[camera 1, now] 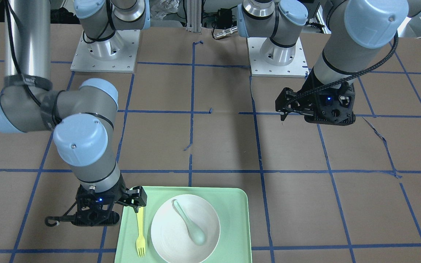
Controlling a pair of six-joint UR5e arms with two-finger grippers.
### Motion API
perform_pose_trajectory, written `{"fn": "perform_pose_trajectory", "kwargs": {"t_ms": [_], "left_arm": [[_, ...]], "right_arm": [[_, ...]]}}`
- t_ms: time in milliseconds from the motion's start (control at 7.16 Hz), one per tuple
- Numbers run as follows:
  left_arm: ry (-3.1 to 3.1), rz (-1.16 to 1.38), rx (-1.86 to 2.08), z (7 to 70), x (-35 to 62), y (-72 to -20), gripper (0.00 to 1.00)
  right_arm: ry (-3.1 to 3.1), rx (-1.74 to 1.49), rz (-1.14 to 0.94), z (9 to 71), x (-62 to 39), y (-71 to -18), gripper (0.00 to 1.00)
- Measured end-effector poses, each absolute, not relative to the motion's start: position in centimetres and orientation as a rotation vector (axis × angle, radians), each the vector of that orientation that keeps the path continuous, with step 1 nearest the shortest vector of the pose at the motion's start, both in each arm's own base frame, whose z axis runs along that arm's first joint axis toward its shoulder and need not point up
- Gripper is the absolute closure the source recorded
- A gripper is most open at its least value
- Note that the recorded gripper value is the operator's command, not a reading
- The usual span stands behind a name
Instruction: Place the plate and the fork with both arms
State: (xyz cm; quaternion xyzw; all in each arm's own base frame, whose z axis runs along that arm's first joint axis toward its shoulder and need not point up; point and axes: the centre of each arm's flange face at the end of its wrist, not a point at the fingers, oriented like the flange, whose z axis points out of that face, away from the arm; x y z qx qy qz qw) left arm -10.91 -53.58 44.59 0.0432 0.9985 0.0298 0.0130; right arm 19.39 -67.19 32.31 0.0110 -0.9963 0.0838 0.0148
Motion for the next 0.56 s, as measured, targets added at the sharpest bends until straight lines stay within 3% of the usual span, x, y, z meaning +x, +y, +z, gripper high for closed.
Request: {"fn": "perform_pose_trajectory", "kwargs": {"t_ms": [559], "left_arm": [[3.111,0.075,0.132,44.1,-10.9,-53.1,0.00]], "right_arm": [[-3.110,0.022,0.231,47.0,18.3,-57.5,0.00]]}}
